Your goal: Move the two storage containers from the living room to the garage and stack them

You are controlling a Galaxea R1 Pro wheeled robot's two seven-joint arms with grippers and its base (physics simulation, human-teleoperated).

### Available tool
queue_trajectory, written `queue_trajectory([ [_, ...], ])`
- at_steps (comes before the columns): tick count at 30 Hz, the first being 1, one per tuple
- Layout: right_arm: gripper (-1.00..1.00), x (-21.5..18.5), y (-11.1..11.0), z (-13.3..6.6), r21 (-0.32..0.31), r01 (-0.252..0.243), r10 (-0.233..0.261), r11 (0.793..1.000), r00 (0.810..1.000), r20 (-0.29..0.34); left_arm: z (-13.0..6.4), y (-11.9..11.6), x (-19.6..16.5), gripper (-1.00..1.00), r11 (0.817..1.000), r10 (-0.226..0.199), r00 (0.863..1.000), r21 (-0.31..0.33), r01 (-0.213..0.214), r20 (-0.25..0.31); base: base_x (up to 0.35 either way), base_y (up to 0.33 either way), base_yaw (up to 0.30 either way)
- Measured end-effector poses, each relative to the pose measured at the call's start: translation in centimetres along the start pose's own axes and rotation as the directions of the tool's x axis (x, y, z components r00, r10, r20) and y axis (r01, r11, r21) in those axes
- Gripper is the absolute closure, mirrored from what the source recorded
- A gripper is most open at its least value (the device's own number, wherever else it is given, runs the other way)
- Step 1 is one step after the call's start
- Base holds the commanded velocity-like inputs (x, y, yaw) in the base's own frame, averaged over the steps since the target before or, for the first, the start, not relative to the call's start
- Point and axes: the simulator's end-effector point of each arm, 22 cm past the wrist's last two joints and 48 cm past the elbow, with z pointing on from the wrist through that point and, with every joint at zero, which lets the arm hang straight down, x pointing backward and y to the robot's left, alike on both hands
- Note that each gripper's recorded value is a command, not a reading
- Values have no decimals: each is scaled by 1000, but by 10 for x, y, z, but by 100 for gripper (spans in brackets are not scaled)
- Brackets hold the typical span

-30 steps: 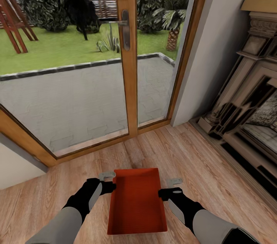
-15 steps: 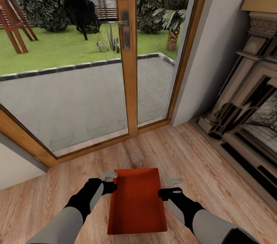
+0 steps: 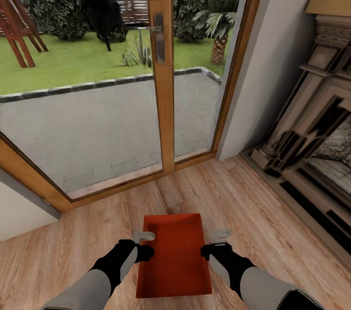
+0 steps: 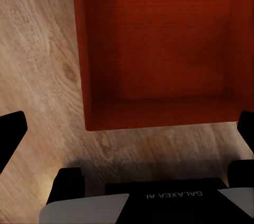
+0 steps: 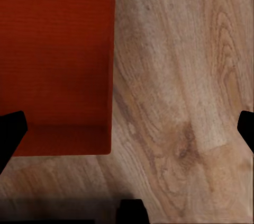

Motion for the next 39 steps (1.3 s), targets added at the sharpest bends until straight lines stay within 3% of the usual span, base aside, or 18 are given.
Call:
queue_trajectory([
  [4, -100, 2, 3, -2, 3, 8, -8, 1000, 1000, -18, 0, 0, 0, -100, 1000, 1, 1000, 0, -1, 0, 0, 0, 0],
  [7, -100, -18, 2, -4, 6, 2, -2, 1000, 1000, 2, 0, 1, -2, -100, 1000, 0, 1000, -1, 0, 6, 0, 0, 0],
  [17, -100, -22, 1, -4, 6, -2, 2, 1000, 1000, 4, -1, 0, -5, -100, 1000, 0, 1000, -1, 0, 11, 0, 0, 0],
  [21, -100, -22, 1, -4, 6, -3, 3, 1000, 1000, 5, -2, 3, -7, -100, 999, -3, 1000, -34, 4, 11, 0, 0, 0],
  [39, -100, -15, 5, 23, 3, -5, 5, 1000, 1000, 9, 24, 11, -7, -100, 999, -6, 1000, -51, 7, 20, 0, 0, 0],
])
